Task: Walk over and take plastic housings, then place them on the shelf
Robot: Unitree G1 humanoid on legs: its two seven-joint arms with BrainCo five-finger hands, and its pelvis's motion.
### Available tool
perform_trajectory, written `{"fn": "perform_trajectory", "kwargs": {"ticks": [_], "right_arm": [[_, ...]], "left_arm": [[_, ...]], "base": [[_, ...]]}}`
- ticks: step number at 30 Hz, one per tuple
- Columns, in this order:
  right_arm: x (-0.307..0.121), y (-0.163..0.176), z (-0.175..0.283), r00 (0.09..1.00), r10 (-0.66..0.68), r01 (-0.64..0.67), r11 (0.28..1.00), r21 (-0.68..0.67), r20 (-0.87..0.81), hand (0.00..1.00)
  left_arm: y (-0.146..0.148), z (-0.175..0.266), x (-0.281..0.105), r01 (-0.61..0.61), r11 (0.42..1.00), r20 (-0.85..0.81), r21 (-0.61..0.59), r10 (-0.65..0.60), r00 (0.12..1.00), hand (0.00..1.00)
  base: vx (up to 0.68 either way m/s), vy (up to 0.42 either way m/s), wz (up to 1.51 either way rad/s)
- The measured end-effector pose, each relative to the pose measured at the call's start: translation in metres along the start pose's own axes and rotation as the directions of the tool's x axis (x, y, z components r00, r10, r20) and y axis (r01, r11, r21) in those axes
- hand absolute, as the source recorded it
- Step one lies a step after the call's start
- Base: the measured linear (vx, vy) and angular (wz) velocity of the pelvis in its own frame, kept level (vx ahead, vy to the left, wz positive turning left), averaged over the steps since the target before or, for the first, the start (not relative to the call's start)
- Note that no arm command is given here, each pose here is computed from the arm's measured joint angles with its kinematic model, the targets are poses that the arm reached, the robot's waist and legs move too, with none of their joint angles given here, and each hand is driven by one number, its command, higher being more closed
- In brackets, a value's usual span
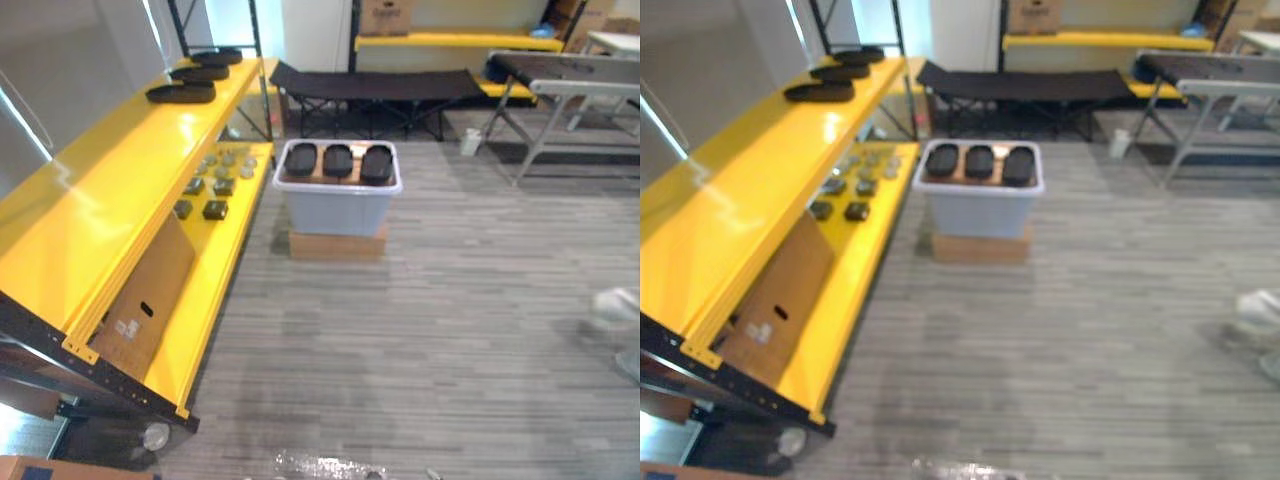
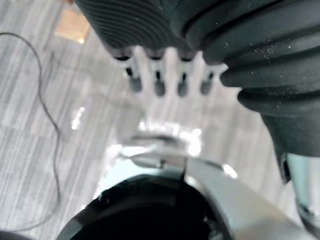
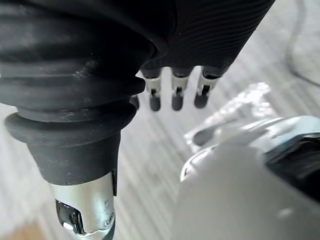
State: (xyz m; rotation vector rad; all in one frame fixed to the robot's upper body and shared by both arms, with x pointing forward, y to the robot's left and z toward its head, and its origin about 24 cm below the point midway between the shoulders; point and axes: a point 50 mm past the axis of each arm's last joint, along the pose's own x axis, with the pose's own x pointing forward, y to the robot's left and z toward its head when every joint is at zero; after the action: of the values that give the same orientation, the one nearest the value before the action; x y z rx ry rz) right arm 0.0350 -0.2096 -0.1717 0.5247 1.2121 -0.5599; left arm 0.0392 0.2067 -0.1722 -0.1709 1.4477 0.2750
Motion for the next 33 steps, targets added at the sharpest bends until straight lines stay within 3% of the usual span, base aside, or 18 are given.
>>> {"fn": "perform_trajectory", "kwargs": {"ticks": [15, 28, 33], "right_arm": [[0.005, 0.027, 0.017, 0.997, 0.068, -0.070, 0.994, 0.083, 0.025, 0.00], [0.006, 0.035, 0.017, 0.995, 0.101, -0.101, 0.992, 0.076, 0.012, 0.00], [0.005, 0.033, 0.034, 0.989, 0.095, -0.106, 0.989, 0.100, 0.110, 0.00]], "left_arm": [[-0.001, 0.010, 0.000, 0.013, 1.000, 0.023, 0.015, -0.013, 1.000, 0.00], [-0.001, 0.010, 0.000, 0.003, 0.998, 0.028, 0.056, -0.005, 1.000, 0.00], [-0.001, 0.015, 0.000, -0.011, 0.989, 0.046, 0.150, 0.004, 0.999, 0.00]], "base": [[0.04, 0.035, 0.00], [-0.06, 0.006, -0.01], [0.00, 0.064, 0.13]]}}
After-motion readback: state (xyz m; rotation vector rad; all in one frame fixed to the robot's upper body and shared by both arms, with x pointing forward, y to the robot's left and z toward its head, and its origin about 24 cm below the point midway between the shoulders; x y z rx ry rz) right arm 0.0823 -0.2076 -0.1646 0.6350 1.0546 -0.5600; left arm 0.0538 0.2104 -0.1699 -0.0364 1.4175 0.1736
